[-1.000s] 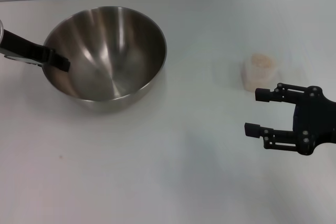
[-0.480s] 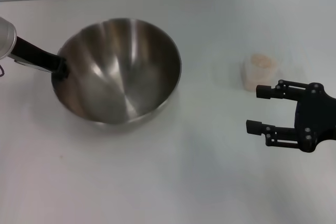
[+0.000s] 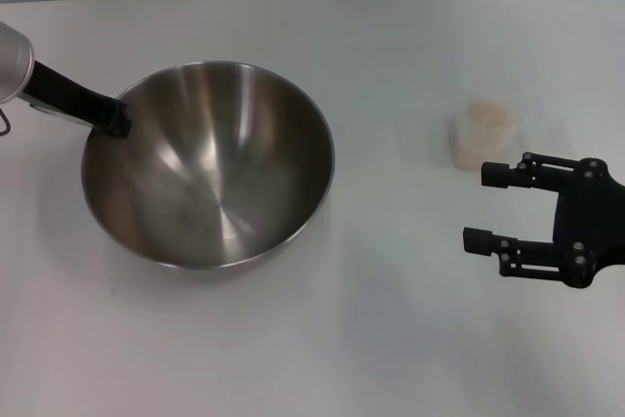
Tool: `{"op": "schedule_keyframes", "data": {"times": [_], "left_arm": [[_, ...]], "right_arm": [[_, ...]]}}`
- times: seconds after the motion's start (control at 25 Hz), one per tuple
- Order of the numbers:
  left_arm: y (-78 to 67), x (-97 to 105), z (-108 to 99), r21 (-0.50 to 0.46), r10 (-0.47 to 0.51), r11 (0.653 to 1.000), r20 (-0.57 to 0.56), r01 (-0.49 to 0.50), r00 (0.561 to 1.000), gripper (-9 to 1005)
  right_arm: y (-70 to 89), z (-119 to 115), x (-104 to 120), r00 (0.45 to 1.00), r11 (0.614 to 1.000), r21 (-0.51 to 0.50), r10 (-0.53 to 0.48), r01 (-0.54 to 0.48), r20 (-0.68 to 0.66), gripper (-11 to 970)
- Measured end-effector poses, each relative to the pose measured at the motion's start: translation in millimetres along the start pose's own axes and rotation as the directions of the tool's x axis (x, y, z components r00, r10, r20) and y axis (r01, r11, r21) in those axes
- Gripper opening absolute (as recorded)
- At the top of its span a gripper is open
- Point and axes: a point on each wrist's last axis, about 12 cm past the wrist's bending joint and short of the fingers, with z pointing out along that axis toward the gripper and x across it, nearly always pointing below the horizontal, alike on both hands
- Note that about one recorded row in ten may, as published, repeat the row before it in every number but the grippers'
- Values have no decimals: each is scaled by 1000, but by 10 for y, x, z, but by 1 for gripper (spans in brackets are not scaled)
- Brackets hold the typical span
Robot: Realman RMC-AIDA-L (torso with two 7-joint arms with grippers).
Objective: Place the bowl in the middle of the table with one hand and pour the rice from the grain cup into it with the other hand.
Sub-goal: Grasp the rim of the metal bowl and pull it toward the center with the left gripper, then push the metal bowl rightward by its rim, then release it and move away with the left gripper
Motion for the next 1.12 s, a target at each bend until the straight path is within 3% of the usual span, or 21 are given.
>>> {"op": "schedule_keyframes", "data": {"times": [0.32,0.72,0.96,1.12], "left_arm": [[-105,-92,-6,26,57,998,10,-57,998,39],[-383,-368,-138,131,175,973,101,-188,979,35],[-572,-430,-44,174,222,956,103,-238,969,36],[-622,-449,18,176,226,954,117,-244,967,36]], "right_arm": [[-11,16,-17,1000,1000,-6,-7,7,2,740],[-11,43,-27,1000,999,-27,-25,25,8,740],[-3,49,-29,1000,999,-38,-27,27,13,740],[-2,49,-25,1000,999,-38,-24,25,15,740]]}}
